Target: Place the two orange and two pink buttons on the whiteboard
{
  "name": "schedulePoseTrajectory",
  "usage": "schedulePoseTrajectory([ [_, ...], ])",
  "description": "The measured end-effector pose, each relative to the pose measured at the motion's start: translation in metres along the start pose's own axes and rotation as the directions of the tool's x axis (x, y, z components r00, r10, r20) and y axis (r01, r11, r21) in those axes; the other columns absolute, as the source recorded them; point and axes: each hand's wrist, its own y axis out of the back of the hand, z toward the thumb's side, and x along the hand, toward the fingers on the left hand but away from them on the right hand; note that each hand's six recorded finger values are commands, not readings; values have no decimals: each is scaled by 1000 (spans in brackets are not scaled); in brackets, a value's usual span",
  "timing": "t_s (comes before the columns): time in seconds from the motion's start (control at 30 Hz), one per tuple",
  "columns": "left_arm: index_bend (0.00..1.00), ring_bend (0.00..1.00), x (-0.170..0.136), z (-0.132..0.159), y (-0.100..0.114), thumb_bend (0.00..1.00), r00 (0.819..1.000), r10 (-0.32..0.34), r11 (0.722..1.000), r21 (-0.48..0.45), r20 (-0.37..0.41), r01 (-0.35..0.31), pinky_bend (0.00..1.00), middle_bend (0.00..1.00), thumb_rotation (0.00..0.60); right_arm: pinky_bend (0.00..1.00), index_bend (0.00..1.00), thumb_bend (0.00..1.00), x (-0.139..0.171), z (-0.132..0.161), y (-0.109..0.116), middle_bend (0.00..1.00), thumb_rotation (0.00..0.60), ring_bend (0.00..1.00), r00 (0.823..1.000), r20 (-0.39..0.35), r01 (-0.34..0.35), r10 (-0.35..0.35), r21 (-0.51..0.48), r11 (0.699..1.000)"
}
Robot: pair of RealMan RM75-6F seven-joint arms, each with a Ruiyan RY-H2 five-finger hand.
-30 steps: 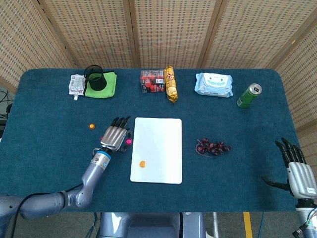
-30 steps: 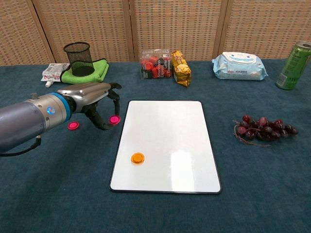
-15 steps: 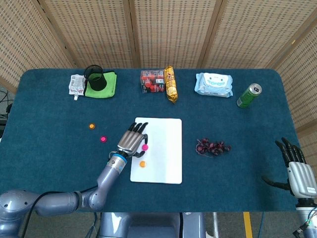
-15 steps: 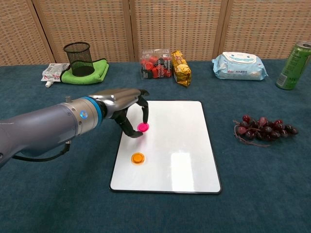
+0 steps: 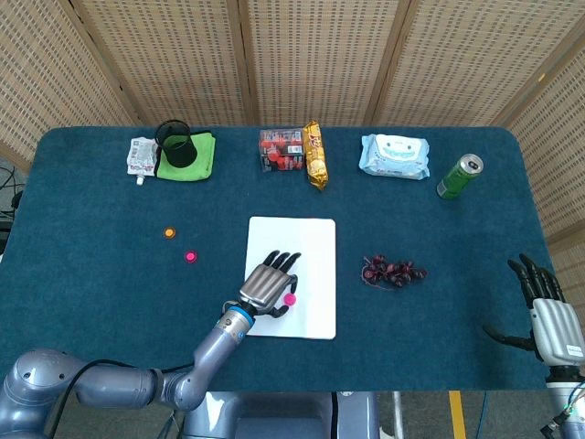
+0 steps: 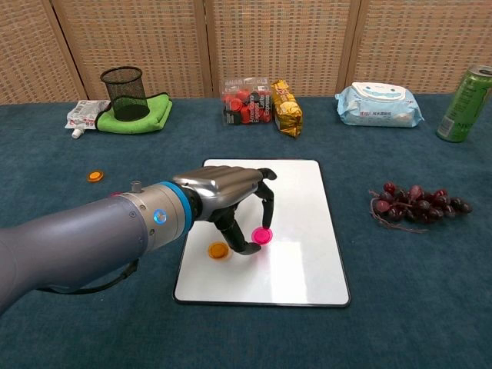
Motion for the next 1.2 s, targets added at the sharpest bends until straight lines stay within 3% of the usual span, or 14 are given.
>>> schedulePoseTrajectory([
  [0.07,570,0,0,0,0,300,1000,-3,1000,-1,-5,3,0,0,600,0,0,66,0,0,0,0,600,0,1000,0,0,0,0,1000],
  [0.27,265,0,-1,-1,-4,274,999,-33,999,-21,-4,32,0,0,600,0,0,70,0,0,0,0,600,0,1000,0,2,-2,0,1000],
  [0.37,215,0,-2,-2,-4,271,999,-41,999,-27,-1,41,0,0,600,0,0,69,0,0,0,0,600,0,1000,0,2,-2,1,1000],
  [0.6,207,0,-3,-11,5,287,1000,-23,999,-38,-8,22,0,0,600,0,0,66,0,0,1,0,600,0,1000,-2,3,-3,2,1000],
  [0.73,258,0,-8,-31,17,302,999,17,1000,-24,-41,-18,0,0,600,0,0,64,0,0,0,0,600,0,1000,-2,2,-2,1,1000],
  [0.9,349,0,-22,-80,32,348,990,65,998,3,-126,-65,0,0,600,0,0,71,1,0,0,0,600,0,1000,-4,1,-1,4,1000],
  [1.2,379,0,-55,-169,36,367,957,92,995,-9,-275,-99,0,0,600,0,0,68,1,2,-1,0,600,0,1000,-4,1,-1,11,1000],
])
